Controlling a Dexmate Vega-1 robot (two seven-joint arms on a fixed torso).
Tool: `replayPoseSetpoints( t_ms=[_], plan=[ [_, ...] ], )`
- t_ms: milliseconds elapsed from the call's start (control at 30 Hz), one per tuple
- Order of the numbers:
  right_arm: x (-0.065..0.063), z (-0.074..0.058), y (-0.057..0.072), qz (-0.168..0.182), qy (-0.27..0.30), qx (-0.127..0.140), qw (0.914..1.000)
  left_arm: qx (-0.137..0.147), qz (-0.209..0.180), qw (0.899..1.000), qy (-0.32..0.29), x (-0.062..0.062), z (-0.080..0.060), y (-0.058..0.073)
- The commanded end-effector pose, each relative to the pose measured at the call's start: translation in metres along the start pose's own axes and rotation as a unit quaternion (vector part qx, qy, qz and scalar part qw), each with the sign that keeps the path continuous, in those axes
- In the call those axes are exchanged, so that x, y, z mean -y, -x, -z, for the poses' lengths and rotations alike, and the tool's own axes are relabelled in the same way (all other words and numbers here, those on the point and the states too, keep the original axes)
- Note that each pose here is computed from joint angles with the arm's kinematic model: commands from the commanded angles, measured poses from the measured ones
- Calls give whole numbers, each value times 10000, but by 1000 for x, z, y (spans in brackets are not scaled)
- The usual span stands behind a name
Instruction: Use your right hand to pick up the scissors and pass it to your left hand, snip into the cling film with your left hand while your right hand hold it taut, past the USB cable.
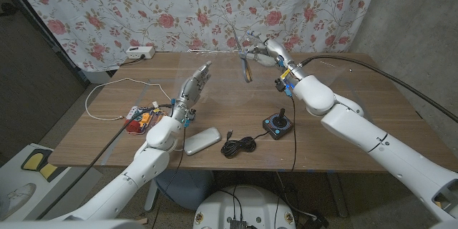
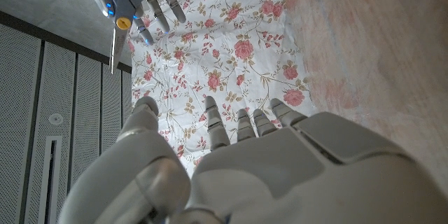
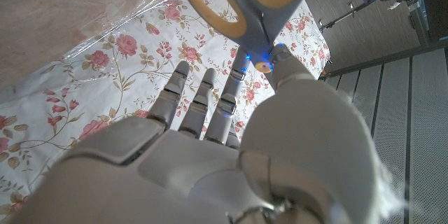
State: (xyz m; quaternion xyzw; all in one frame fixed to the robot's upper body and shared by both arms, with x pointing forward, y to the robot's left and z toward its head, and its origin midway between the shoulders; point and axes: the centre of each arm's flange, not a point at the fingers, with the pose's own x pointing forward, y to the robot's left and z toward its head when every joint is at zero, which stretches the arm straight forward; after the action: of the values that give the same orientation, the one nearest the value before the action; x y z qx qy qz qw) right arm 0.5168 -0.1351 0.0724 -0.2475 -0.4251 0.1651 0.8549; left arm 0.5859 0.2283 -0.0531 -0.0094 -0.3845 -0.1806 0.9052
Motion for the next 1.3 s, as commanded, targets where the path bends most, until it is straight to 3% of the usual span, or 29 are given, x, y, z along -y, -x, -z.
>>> replayPoseSetpoints(
  t_ms=[33, 633, 900, 1300],
  plan=[
    [3, 3, -5, 41, -362, 128, 9993, 128, 281, 9995, -117, 12, 1, -3],
    [4, 2, -6, 144, -494, 210, 9985, 229, 579, 9980, 131, 36, -6, 2],
    [3, 4, -5, 147, -532, 222, 9982, 175, 427, 9989, -2, 40, -8, 11],
    [-4, 2, -4, 81, -593, 312, 9977, 143, 610, 9980, 55, 49, -4, 5]
  ],
)
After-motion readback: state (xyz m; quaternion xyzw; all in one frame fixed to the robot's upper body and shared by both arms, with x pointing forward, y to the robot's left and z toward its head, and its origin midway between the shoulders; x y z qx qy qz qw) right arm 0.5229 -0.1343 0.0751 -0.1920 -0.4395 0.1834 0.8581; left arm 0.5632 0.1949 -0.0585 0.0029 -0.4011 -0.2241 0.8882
